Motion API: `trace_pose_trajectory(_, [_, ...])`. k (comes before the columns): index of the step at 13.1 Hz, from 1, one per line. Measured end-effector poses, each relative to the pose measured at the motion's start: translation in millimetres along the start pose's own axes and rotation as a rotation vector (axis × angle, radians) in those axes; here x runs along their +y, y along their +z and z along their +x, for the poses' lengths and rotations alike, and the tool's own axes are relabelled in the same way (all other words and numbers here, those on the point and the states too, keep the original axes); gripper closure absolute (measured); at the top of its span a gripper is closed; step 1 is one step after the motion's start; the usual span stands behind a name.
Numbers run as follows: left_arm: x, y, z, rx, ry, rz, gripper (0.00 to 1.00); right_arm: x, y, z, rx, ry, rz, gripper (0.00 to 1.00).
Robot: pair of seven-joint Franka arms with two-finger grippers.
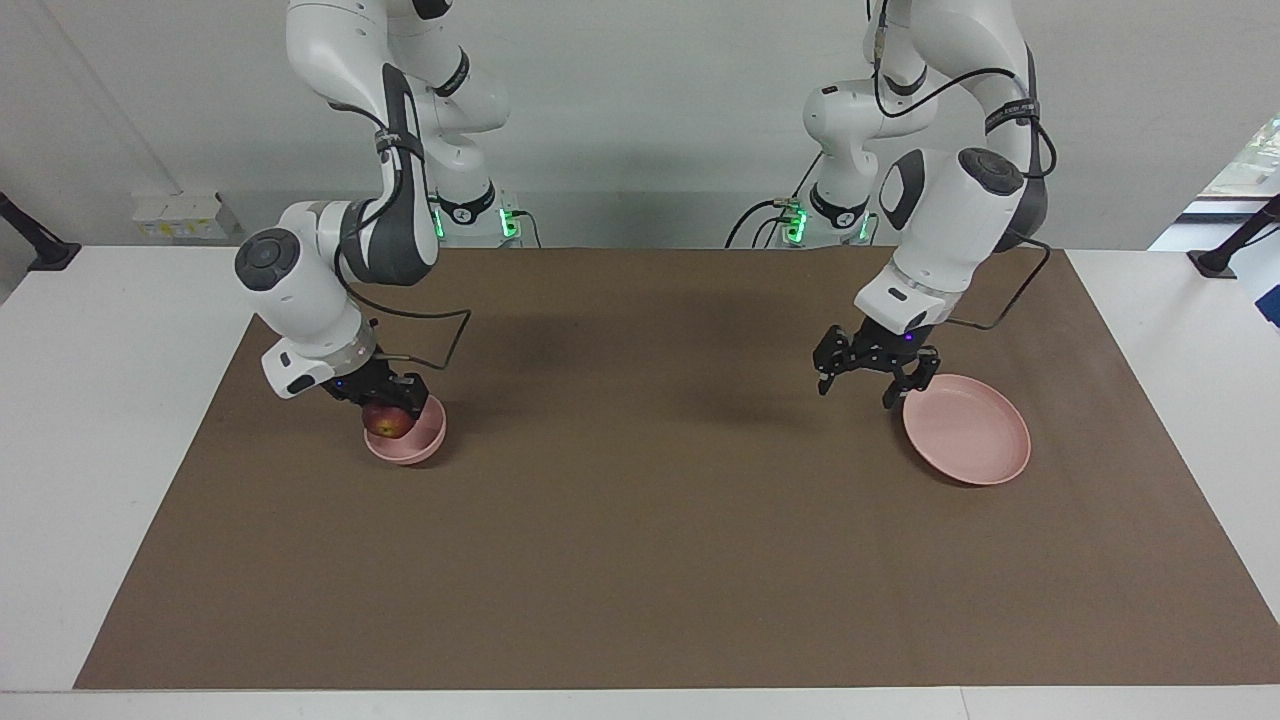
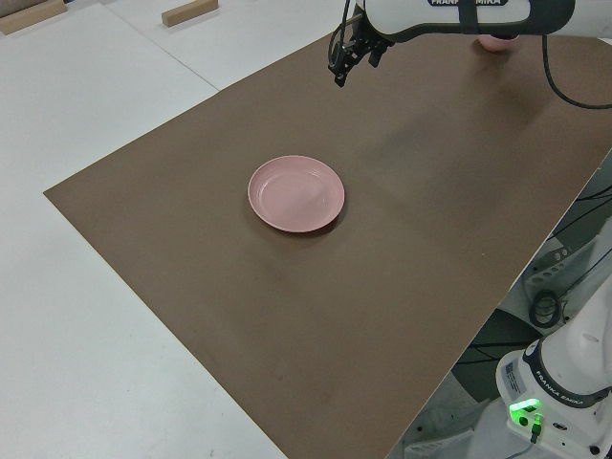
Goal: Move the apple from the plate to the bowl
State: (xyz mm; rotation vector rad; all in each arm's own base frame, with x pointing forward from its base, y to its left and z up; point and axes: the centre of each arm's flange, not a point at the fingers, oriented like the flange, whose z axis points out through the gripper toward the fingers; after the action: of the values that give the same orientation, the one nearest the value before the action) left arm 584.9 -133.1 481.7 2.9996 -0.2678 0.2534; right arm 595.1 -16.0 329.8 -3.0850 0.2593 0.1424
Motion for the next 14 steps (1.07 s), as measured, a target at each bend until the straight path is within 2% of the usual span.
trace_pose_trajectory(2, [1.4,4.1,0.3,-0.007,0.003,-0.003,0.00,-0.3,5.7,0.5,-0.009,0.003,-0.002,0.24])
trace_pose_trajectory(4, [2.2,4.2,0.5,-0.007,0.004,-0.003,0.00,-1.4,5.0,1.0,-0.007,0.003,-0.002,0.06])
trace_pose_trajectory(5, [2.0,4.1,0.6,-0.007,0.004,-0.003,0.00,-3.2,2.9,1.9,-0.002,0.003,-0.001,0.00])
trace_pose_trajectory(8, [1.8,3.1,-0.2,-0.021,0.004,-0.002,0.00,-18.1,-23.0,7.0,0.025,0.021,0.006,0.00])
trace_pose_trajectory(11, [2.5,-3.9,0.9,-0.038,0.007,-0.001,0.00,-35.2,-82.1,4.0,0.070,0.017,0.013,0.00])
trace_pose_trajectory(14, [3.9,-20.0,4.6,-0.054,0.010,0.000,0.00,-31.5,-137.9,-7.9,0.111,-0.012,-0.036,0.00])
